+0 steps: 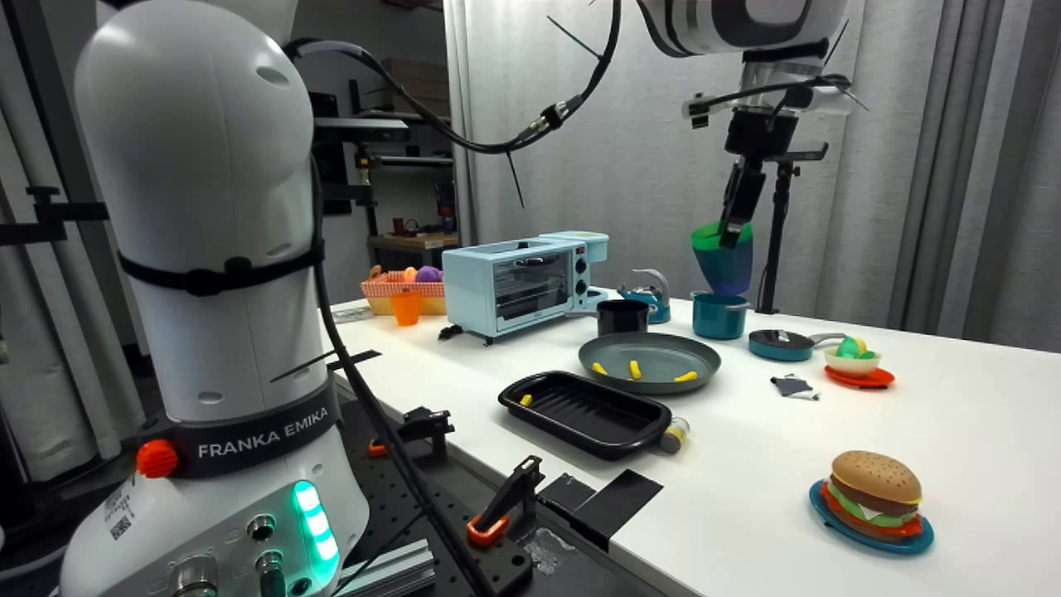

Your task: Pour the chips from the blue cup onto the gray plate

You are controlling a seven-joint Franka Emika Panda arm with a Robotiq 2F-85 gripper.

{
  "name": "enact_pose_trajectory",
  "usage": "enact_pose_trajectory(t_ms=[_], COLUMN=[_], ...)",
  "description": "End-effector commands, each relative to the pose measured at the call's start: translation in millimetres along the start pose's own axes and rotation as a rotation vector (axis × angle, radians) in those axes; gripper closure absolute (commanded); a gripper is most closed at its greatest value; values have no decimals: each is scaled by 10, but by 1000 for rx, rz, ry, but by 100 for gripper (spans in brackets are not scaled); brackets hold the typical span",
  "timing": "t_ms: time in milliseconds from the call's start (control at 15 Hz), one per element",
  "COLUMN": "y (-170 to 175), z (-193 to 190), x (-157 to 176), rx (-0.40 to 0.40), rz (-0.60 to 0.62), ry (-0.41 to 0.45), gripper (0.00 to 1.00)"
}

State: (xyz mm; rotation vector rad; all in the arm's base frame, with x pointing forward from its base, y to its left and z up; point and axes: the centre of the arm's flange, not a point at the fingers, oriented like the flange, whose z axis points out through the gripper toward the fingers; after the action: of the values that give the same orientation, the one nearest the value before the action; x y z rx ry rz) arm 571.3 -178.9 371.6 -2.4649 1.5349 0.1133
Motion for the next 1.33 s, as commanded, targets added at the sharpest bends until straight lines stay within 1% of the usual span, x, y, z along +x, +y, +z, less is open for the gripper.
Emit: enact_pose_trajectory(t_ms=[0,267,600,933,1267], y=[-199,-175,24,188,269], z=[-13,59,135,308,581], x=[300,552,869,1113,1310], rx=[34,62,72,59,23], rz=[74,134,184,223,250], ry=[-44,-53,-52,-56,-62], gripper=[43,43,43,43,43])
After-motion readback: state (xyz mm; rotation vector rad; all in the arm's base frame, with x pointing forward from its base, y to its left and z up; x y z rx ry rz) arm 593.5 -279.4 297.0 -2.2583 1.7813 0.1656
